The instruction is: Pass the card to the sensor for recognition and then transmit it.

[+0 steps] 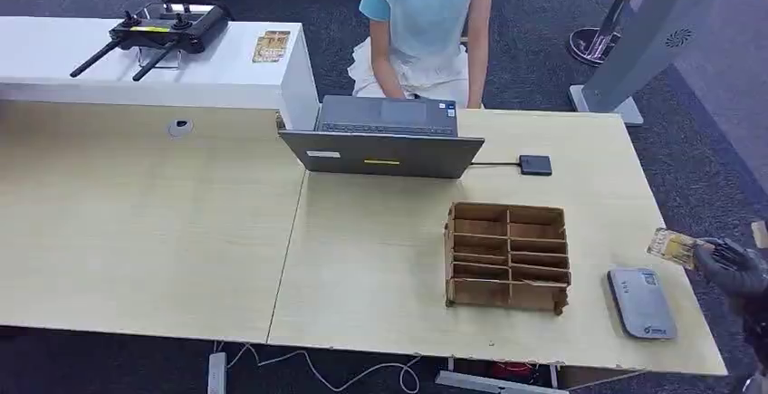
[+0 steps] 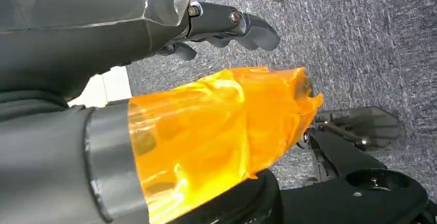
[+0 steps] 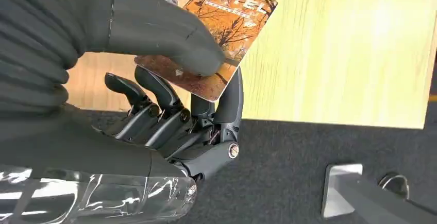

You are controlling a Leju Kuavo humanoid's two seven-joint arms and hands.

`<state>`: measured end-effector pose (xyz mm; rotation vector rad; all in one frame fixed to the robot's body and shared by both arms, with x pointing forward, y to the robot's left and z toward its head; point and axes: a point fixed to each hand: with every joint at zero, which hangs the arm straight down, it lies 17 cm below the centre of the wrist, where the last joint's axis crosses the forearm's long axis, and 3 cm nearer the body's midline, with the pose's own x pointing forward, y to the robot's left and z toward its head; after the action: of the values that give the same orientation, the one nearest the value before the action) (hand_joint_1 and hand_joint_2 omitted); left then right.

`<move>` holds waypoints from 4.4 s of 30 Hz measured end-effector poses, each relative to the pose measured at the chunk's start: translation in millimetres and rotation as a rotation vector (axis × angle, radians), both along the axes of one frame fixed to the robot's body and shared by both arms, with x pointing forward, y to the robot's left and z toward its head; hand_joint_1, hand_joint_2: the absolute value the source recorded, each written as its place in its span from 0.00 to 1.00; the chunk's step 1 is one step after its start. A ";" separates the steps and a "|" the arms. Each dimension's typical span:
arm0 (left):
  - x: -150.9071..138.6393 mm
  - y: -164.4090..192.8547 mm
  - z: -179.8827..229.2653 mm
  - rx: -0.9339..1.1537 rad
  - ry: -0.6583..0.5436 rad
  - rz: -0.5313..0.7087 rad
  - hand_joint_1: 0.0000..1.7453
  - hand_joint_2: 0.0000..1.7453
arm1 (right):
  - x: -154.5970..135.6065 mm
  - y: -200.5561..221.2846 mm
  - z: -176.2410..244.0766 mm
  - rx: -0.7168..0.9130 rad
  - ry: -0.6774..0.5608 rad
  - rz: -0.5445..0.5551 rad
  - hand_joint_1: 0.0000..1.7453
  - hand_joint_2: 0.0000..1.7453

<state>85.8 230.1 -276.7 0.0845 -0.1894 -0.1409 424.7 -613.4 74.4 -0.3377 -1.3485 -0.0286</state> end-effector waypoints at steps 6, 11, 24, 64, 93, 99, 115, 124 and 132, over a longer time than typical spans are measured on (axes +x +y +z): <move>-1.7 -0.1 -0.2 0.000 0.002 0.000 0.00 0.00 | -16.5 0.2 -9.0 0.022 0.014 0.020 1.00 1.00; -1.6 0.2 -0.2 0.001 0.001 0.001 0.00 0.00 | -30.6 -7.6 -15.7 -0.003 0.048 0.020 1.00 1.00; -2.2 -1.7 -0.2 -0.002 0.002 0.000 0.00 0.00 | -49.8 -6.0 -34.6 -0.038 0.111 0.044 1.00 1.00; -0.7 -3.0 0.1 -0.009 -0.008 0.013 0.00 0.00 | -37.7 24.2 -21.3 0.084 0.056 0.140 1.00 1.00; -1.2 -1.2 -0.1 0.000 -0.009 0.016 0.00 0.00 | -62.9 46.8 -21.1 0.055 0.080 0.259 1.00 1.00; -1.1 -1.2 -0.1 0.000 -0.009 0.014 0.00 0.00 | -65.7 54.3 -25.0 0.031 0.102 0.286 1.00 1.00; -1.1 -2.3 0.0 -0.002 -0.009 0.012 0.00 0.00 | -62.8 50.8 -50.7 -0.120 0.204 0.264 1.00 1.00; -2.1 -4.7 0.0 -0.008 -0.007 0.015 0.00 0.00 | -58.5 46.8 -62.7 -0.160 0.235 0.234 1.00 1.00; -2.1 -4.5 0.0 -0.008 -0.007 0.016 0.00 0.00 | -56.0 48.2 -63.1 -0.166 0.223 0.242 1.00 1.00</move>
<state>83.7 225.6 -276.6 0.0788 -0.1957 -0.1236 368.7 -565.2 11.3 -0.3051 -1.1650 0.3155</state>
